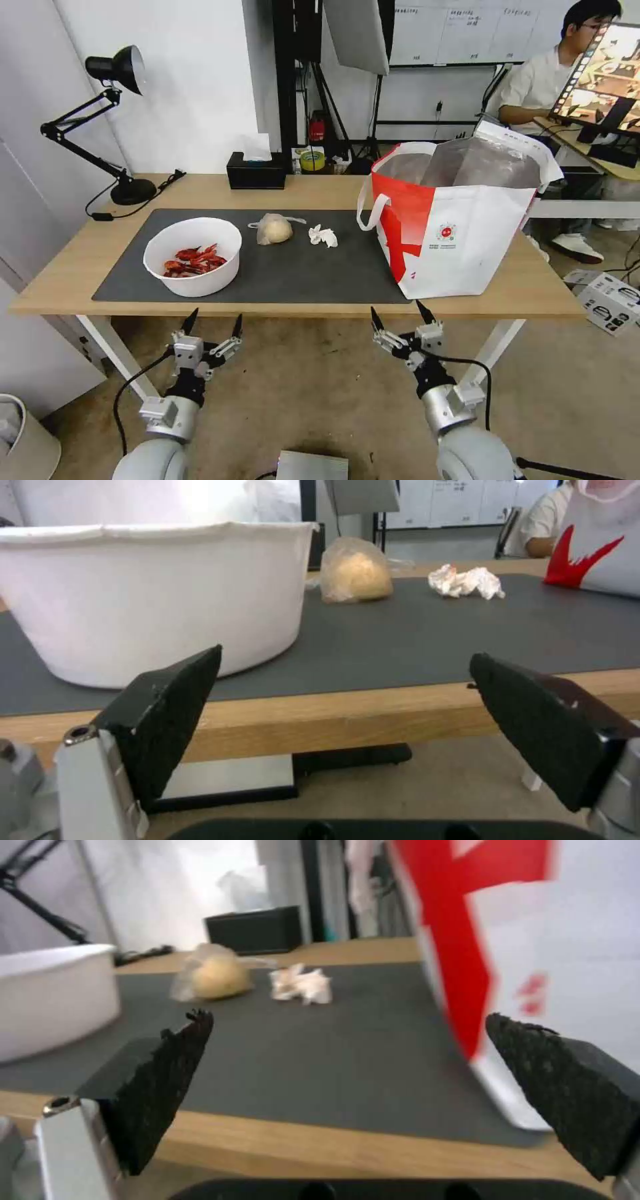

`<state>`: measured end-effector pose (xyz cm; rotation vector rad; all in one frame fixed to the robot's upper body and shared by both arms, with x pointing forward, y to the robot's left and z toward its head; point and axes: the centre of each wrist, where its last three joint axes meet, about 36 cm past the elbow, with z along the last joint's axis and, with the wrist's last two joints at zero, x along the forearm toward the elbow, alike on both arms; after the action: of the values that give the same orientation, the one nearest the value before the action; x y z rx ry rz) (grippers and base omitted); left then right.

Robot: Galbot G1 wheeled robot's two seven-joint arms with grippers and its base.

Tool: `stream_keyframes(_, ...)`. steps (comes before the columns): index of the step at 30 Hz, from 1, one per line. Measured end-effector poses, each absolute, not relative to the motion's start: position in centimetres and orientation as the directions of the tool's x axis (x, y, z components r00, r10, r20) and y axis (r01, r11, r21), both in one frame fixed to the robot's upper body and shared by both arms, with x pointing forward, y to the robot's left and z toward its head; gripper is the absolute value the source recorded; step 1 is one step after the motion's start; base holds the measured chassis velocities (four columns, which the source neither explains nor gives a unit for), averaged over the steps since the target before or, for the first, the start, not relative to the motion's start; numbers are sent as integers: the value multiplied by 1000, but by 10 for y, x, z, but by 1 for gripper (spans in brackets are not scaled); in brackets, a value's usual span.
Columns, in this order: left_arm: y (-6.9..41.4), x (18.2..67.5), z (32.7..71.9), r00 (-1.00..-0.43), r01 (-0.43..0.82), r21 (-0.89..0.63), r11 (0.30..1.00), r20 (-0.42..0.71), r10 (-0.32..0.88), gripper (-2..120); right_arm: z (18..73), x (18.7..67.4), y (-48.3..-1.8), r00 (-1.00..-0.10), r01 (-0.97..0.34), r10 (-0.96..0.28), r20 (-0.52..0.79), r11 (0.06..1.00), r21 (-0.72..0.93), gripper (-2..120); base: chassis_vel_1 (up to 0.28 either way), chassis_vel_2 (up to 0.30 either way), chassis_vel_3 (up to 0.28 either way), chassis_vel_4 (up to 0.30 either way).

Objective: Pick up the trash from the table and place it into the takeout bag.

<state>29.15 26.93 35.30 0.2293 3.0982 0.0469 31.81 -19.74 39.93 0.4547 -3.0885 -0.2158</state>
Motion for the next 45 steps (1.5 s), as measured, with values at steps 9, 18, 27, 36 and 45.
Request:
stream_keyframes(9, 271, 293, 355, -989, 143, 37, 989, -34, 144, 100, 416, 379, -175, -936, -338, -352, 30, 916, 216, 100, 0, 0, 0, 0)
stream_keyframes(18, 283, 288, 354, -993, 115, 58, 992, -22, 116, 100, 428, 447, -148, -952, -296, -304, 45, 946, 134, 100, 0, 0, 0, 0)
stream_keyframes(27, 292, 286, 354, -995, 92, 72, 993, -23, 94, 100, 417, 490, -120, -966, -236, -240, 96, 971, 46, 100, 0, 0, 0, 0)
stream_keyframes(36, 296, 285, 354, -996, 79, 74, 994, -35, 82, 100, 419, 549, -94, -975, -198, -194, 110, 980, -27, 100, 0, 0, 0, 0)
stream_keyframes(45, 295, 285, 353, -996, 73, 66, 995, -48, 76, 100, 408, 584, -77, -970, -188, -176, 166, 980, -58, 98, 0, 0, 0, 0)
